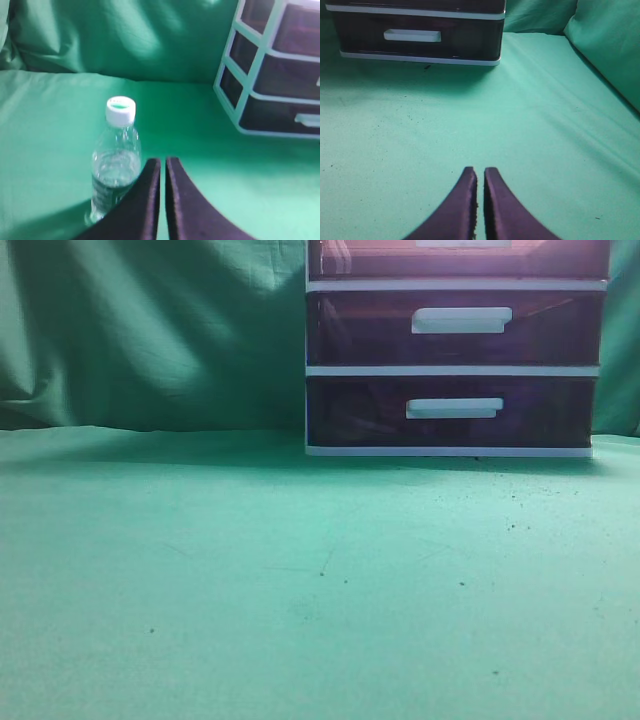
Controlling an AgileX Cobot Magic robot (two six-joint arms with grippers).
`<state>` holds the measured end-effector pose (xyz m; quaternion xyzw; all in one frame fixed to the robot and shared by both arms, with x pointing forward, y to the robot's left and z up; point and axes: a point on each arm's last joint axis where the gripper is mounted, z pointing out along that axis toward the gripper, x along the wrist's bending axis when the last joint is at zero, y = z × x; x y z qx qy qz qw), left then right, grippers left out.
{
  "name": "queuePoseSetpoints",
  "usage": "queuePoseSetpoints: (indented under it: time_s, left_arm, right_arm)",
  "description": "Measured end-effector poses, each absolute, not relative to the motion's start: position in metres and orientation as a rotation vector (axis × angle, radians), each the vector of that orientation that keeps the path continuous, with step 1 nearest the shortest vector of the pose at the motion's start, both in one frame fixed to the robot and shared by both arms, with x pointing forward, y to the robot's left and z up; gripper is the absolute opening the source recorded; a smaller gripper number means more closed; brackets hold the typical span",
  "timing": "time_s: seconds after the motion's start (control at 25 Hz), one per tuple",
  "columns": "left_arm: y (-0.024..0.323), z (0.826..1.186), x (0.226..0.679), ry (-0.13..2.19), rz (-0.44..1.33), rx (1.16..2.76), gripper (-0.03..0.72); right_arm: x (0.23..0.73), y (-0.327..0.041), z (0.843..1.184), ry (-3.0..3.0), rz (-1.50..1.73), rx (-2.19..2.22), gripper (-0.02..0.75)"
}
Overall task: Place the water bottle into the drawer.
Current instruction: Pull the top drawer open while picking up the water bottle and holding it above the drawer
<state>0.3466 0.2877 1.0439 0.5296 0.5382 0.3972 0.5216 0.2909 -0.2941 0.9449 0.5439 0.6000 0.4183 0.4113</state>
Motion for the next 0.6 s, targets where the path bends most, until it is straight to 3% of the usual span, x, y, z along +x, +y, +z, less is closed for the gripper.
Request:
queuePoseSetpoints:
  time_s: [0.2, 0.24, 0.28, 0.48, 0.52, 0.6]
  left_arm:
    - [0.286, 1.043, 0.360, 1.289, 0.953, 1.267, 0.000]
    - [0.286, 1.041, 0.363, 1.301, 0.947, 1.281, 0.048]
    - [0.285, 1.038, 0.367, 1.318, 0.937, 1.298, 0.048]
    - [0.283, 1.021, 0.383, 1.403, 0.885, 1.386, 0.543]
    - [0.283, 1.019, 0.385, 1.412, 0.878, 1.396, 0.604]
    - [0.282, 1.016, 0.391, 1.418, 0.876, 1.401, 0.656]
  right_arm:
    - [0.291, -0.294, 0.945, 1.510, 1.053, 1.369, 0.000]
    - [0.291, -0.294, 0.945, 1.510, 1.053, 1.369, 0.000]
    - [0.291, -0.294, 0.945, 1.510, 1.053, 1.369, 0.000]
    - [0.291, -0.294, 0.945, 1.510, 1.053, 1.369, 0.000]
    - [0.291, -0.294, 0.945, 1.510, 1.053, 1.369, 0.000]
    - [0.291, -0.294, 0.945, 1.510, 1.053, 1.369, 0.000]
